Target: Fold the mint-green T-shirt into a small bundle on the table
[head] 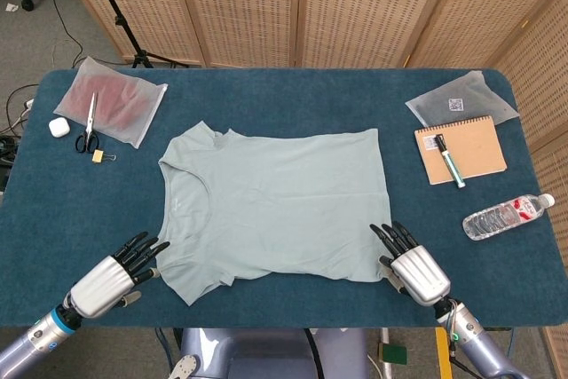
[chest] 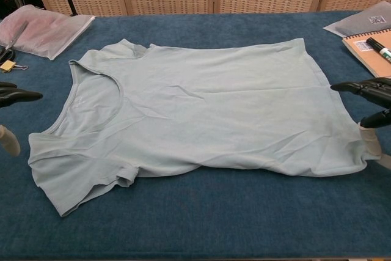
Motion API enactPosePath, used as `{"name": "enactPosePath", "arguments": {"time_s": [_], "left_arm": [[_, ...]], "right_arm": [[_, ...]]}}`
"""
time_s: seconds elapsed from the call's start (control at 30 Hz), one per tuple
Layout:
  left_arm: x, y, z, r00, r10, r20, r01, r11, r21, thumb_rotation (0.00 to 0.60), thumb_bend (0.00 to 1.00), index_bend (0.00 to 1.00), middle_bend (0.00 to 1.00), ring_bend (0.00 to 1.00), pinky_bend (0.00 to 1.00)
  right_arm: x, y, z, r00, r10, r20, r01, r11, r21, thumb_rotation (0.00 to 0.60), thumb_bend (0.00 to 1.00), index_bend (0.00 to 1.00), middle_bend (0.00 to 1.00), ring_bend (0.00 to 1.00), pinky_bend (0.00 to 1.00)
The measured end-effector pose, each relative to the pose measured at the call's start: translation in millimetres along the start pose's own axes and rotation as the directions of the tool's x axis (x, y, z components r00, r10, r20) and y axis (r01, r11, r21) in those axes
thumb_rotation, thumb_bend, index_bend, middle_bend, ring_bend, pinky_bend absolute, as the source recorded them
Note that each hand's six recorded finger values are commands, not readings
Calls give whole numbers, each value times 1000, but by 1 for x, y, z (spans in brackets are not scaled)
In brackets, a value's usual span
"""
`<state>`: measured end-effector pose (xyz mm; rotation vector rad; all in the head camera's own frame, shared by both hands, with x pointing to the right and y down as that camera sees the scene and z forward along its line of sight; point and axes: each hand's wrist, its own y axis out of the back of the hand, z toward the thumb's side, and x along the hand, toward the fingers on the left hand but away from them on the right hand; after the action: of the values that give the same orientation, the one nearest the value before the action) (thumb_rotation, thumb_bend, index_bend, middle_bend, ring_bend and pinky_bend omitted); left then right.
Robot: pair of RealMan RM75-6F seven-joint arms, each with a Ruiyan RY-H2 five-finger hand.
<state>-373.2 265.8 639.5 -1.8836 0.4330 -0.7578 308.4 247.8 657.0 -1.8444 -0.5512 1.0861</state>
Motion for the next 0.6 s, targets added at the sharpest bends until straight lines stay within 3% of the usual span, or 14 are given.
{"name": "enactPosePath", "arguments": {"time_s": [0.6], "left_arm": [[29,-31,18,997,33,64,-29,997,-70,600,169,538,0,0,0]], "right_arm": [[0,-1,-2,1000,5,7,-5,1000,6,600,620,658,0,0,0]]}}
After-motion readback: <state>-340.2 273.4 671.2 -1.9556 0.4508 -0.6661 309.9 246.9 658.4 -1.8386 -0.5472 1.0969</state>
